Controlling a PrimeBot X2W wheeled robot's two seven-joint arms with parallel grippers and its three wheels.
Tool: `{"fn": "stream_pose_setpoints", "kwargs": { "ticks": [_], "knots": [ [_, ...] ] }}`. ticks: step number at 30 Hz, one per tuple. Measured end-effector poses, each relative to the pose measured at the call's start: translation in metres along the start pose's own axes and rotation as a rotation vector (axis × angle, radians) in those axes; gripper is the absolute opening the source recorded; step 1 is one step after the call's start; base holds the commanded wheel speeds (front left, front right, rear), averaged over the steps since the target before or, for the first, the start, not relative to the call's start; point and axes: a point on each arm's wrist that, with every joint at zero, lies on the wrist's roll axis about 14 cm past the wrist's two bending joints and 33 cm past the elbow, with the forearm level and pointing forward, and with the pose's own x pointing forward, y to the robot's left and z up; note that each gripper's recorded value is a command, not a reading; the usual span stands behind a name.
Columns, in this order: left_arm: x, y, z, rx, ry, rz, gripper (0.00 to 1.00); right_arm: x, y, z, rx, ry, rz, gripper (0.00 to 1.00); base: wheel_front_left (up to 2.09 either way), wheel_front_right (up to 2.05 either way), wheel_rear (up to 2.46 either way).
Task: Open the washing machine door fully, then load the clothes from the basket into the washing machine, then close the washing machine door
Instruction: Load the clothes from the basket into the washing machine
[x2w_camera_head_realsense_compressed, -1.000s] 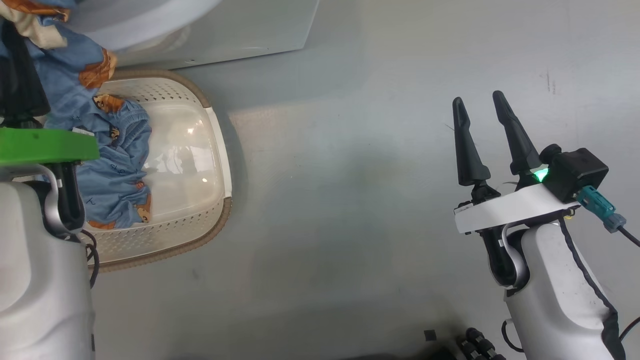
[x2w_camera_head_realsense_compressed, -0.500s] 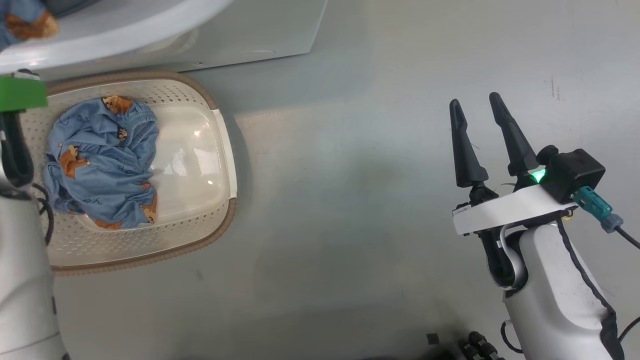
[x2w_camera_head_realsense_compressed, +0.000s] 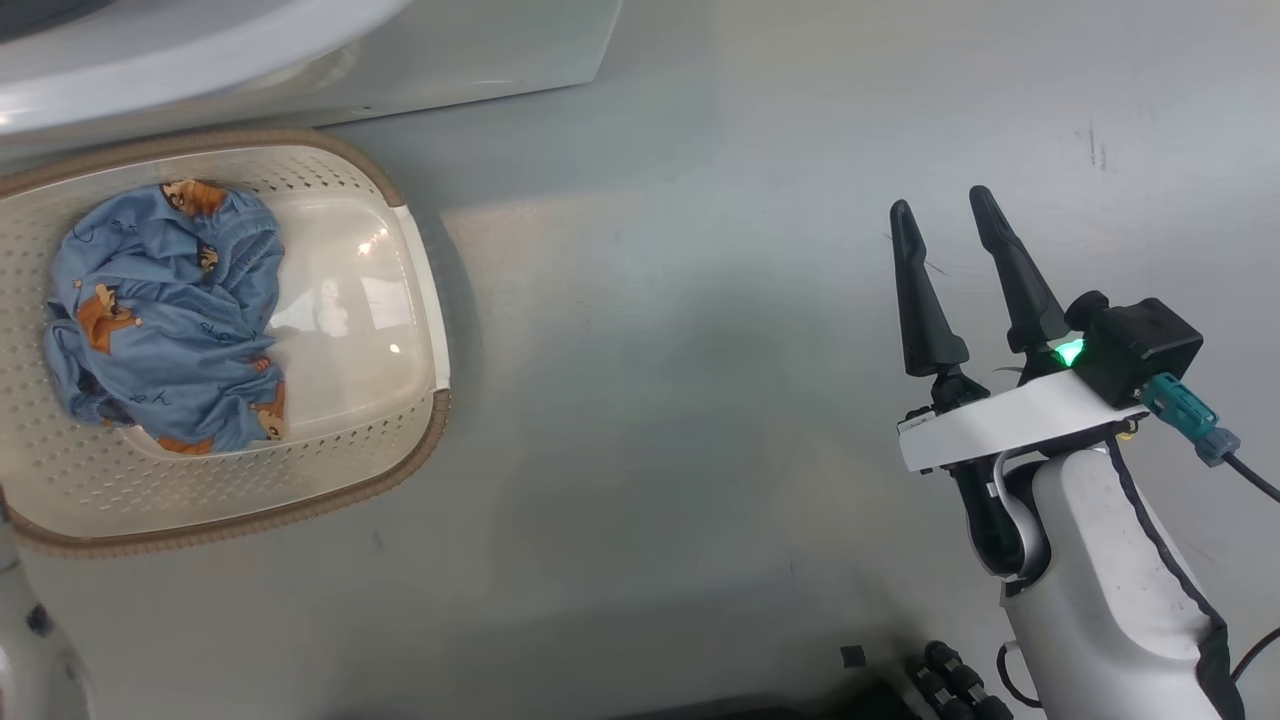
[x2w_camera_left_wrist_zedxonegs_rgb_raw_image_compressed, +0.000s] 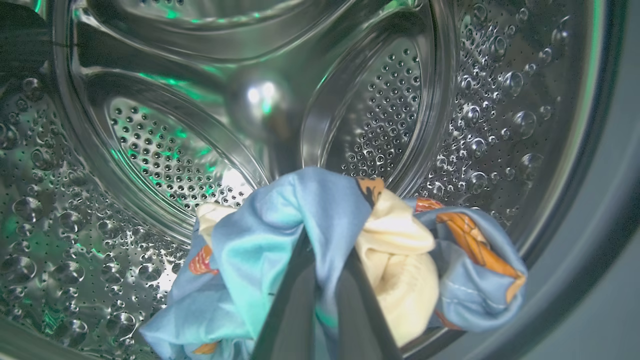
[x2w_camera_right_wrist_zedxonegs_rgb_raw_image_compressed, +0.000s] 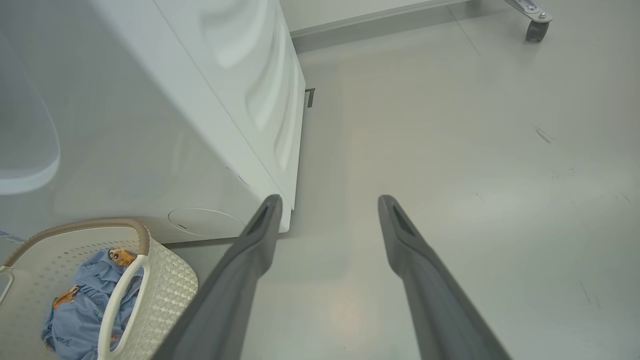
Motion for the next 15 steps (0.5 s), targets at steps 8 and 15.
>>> {"fn": "stream_pose_setpoints", "kwargs": {
  "ticks": [8, 15],
  "knots": [
    [0.028, 0.004, -0.002, 0.006, 0.02, -0.011, 0.0, 0.0, -0.009, -0.01, 0.002, 0.023, -0.022, 1.0, 0.0, 0.0, 0.0],
    [0.052, 0.002, -0.004, -0.016, 0.015, -0.019, 0.0, 0.002, -0.014, -0.028, 0.009, 0.062, -0.031, 1.0, 0.0, 0.0, 0.0]
  ]
}}
